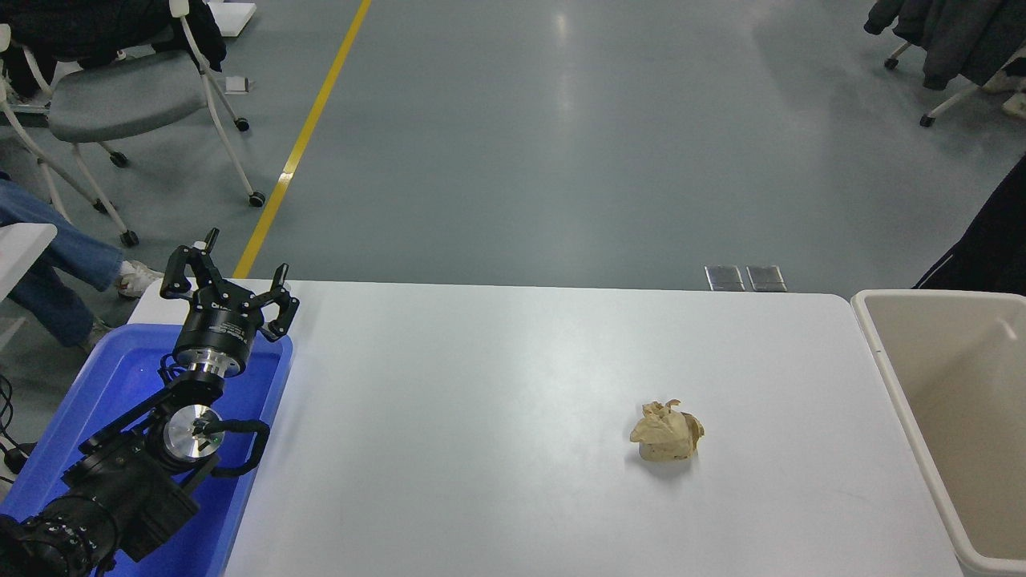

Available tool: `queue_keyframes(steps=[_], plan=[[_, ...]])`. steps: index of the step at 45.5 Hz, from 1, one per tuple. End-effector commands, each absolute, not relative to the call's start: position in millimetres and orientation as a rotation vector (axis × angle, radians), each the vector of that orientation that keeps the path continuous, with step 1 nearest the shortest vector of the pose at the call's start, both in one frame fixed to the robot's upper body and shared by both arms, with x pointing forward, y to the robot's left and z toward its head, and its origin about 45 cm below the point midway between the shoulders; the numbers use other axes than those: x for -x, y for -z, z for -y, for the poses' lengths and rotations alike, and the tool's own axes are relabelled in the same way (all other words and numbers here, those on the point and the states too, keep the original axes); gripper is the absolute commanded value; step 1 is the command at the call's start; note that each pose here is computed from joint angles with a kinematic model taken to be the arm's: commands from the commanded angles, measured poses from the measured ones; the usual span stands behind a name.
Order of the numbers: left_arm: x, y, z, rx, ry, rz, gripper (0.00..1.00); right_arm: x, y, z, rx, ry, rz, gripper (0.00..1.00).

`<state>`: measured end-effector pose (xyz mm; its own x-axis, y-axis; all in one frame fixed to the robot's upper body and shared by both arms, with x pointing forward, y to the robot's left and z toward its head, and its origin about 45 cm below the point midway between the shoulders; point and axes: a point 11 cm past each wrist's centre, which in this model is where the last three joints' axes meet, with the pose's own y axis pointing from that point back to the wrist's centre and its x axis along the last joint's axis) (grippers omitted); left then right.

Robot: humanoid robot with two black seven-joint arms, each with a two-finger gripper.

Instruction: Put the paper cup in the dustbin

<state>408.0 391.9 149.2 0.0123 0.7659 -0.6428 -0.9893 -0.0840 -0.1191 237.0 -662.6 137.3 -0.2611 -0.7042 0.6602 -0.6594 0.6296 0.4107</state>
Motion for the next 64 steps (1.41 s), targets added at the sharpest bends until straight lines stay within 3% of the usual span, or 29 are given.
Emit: queue_keyframes(steps=[1,19,20,22,24,30,39,43,64], plan=[[-408.0,-149.2,-391.8,0.662,-1.536,-0.436,1.0,-249,-113,640,-1.072,0.144,2.051,0.0],[-408.0,-149.2,-391.8,0.662,-1.536,-0.436,1.0,-277,-118,626,-1.073,0.19,2.155,0.0],[-408.0,-149.2,-391.8,0.662,-1.536,-0.436,1.0,-278,-118,625,-1.075,0.186,2.149,0.05],[-408.0,-149.2,-391.8,0.662,-1.536,-0.436,1.0,-279,-119,625,-1.071,0.181,2.148,0.38],[-408.0,-149.2,-391.8,0.662,-1.536,-0.436,1.0,-279,-118,625,-1.066,0.178,2.149,0.61],[-408.1,-149.4,-392.1,0.664,-1.537,-0.435,1.0,-279,-118,625,-1.067,0.174,2.14,0.81],[-408.1,-149.4,-392.1,0.664,-1.537,-0.435,1.0,-280,-116,622,-1.07,0.179,2.148,0.85],[-408.1,-149.4,-392.1,0.664,-1.537,-0.435,1.0,-280,-117,623,-1.066,0.18,2.154,0.98],[-408.0,-149.2,-391.8,0.662,-1.536,-0.436,1.0,-302,-119,606,-1.139,0.164,2.146,0.99]])
